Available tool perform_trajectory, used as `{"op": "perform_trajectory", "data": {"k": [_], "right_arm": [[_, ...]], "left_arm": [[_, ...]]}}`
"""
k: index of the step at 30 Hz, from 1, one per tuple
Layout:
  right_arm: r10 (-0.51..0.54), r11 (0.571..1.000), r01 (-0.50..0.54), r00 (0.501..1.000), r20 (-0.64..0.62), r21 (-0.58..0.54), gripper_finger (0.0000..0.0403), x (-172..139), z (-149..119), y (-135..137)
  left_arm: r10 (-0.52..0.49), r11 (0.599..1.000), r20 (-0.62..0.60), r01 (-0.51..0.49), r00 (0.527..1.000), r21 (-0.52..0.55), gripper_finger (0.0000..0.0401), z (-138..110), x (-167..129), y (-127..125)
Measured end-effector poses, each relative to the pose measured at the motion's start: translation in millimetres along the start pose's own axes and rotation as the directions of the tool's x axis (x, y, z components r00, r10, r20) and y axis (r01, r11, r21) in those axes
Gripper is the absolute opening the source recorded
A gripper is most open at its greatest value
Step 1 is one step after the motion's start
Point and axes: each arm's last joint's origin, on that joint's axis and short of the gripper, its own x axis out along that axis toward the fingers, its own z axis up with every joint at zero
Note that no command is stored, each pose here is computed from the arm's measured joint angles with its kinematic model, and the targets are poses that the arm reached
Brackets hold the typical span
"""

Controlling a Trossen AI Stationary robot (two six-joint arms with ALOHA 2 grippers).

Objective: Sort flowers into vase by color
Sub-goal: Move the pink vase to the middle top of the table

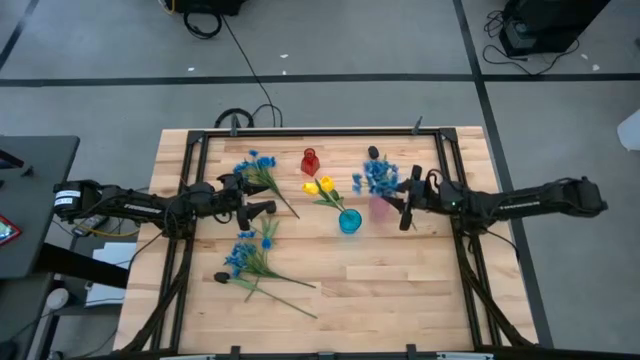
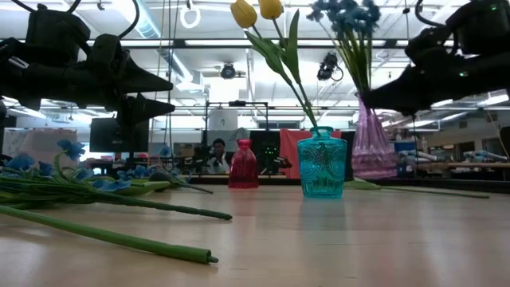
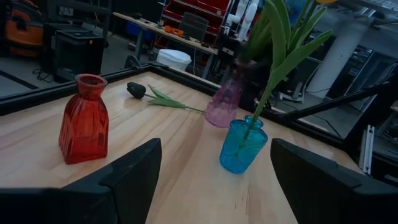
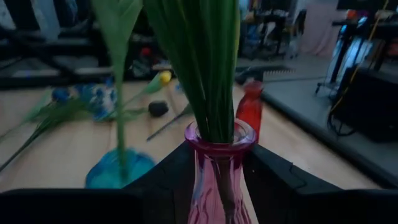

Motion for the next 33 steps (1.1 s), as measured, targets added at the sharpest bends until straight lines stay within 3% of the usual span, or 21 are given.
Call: {"op": "perform_trajectory", "data": {"k": [10, 24, 33], "right_arm": [[0.000, 1.000, 0.000, 0.995, -0.096, 0.004, 0.0142, 11, -13, -9], [-0.034, 0.999, 0.034, 0.999, 0.025, -0.002, 0.0142, 26, -10, -19], [-0.038, 0.999, 0.038, 0.998, 0.040, -0.004, 0.0142, 51, -8, -25]], "left_arm": [[-0.033, 0.999, -0.013, 0.033, 0.999, 0.000, 0.0307, 0, 0, -1], [-0.033, 0.999, -0.013, 0.033, 0.999, 0.001, 0.0307, 0, 0, -1], [-0.041, 0.999, -0.017, 0.041, 0.999, -0.001, 0.0307, -1, 0, -1]]}}
